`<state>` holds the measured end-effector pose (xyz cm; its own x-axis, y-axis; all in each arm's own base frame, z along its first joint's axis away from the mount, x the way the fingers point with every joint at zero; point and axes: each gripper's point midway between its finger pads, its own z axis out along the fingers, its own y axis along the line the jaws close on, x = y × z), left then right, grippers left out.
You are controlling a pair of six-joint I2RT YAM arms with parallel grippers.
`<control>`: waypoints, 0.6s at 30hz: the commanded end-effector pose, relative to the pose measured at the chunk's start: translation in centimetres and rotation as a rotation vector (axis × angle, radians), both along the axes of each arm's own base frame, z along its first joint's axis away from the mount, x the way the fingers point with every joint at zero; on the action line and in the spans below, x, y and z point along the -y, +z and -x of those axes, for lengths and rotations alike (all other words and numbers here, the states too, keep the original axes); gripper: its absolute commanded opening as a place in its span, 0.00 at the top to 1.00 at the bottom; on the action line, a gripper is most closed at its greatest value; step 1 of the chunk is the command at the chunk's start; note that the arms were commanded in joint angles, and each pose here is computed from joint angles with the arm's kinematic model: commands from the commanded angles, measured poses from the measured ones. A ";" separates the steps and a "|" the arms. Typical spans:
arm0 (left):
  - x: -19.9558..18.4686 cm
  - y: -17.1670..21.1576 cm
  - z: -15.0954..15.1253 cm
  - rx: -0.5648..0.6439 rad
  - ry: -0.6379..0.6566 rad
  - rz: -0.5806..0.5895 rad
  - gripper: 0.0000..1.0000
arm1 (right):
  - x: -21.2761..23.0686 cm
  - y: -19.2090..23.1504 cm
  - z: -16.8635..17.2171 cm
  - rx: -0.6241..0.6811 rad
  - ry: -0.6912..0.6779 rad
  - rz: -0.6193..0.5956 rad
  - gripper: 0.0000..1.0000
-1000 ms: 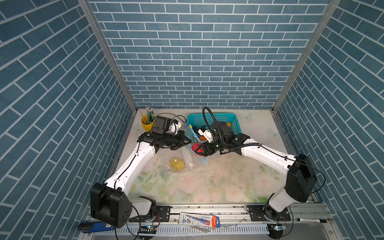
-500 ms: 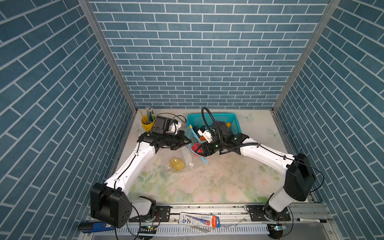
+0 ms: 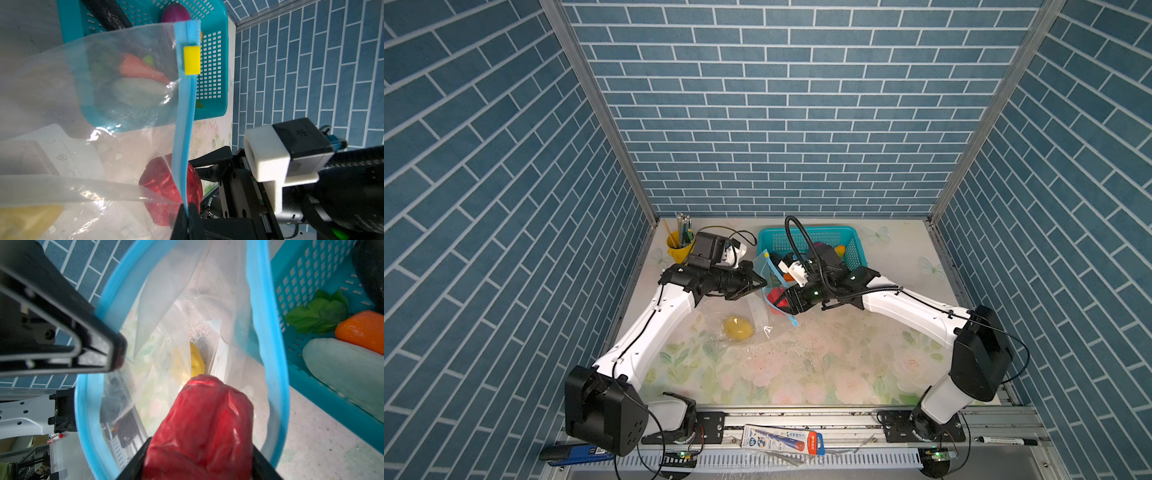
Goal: Place the food in the zip-top bag and seal the zipper
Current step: 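Carry the red pepper to the bag mouth held by the left gripper, then open the right gripper to drop the red pepper into the bag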
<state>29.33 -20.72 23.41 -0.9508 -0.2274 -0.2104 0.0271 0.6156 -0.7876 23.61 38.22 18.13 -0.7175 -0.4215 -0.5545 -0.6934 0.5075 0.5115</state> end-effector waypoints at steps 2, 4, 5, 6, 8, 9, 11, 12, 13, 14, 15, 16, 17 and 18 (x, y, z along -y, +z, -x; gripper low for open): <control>-0.1 0.9 -0.2 0.029 0.003 0.008 1.00 | -0.7 1.7 -0.4 0.048 0.019 -0.019 0.36; -0.1 0.9 -0.1 0.030 0.002 0.008 1.00 | -0.8 1.8 -0.3 0.052 0.021 -0.021 0.34; -0.1 1.0 -0.1 0.031 0.002 0.009 1.00 | -0.8 1.8 -0.4 0.053 0.020 -0.021 0.34; -0.1 1.0 -0.1 0.031 0.002 0.008 1.00 | -0.8 1.8 -0.4 0.053 0.019 -0.019 0.34; -0.1 1.1 -0.1 0.035 0.002 0.010 1.00 | -0.7 1.6 -0.3 0.053 0.019 -0.015 0.33; -0.1 1.1 -0.1 0.032 0.002 0.009 1.00 | -0.7 1.8 -0.4 0.057 0.018 -0.018 0.33; -0.1 1.1 -0.1 0.035 0.002 0.010 1.00 | -0.7 1.8 -0.4 0.058 0.015 -0.016 0.33; -0.1 1.1 -0.1 0.034 0.002 0.009 1.00 | -0.6 1.7 -0.5 0.057 0.013 -0.014 0.33; -0.1 1.1 -0.1 0.034 0.002 0.009 1.00 | -0.7 1.9 -0.3 0.060 0.016 -0.016 0.33; -0.1 1.2 -0.1 0.034 0.001 0.010 1.00 | -0.7 1.9 -0.4 0.059 0.014 -0.016 0.32; -0.1 1.1 -0.1 0.034 0.002 0.009 1.00 | -0.7 1.8 -0.4 0.059 0.013 -0.015 0.32; -0.1 1.2 -0.1 0.034 0.001 0.009 1.00 | -0.7 1.9 -0.3 0.060 0.015 -0.015 0.31; -0.1 1.2 -0.1 0.035 0.002 0.010 1.00 | -0.7 1.9 -0.3 0.063 0.014 -0.014 0.31; 0.0 1.2 -0.1 0.035 0.001 0.010 1.00 | -0.7 1.8 -0.3 0.063 0.015 -0.014 0.30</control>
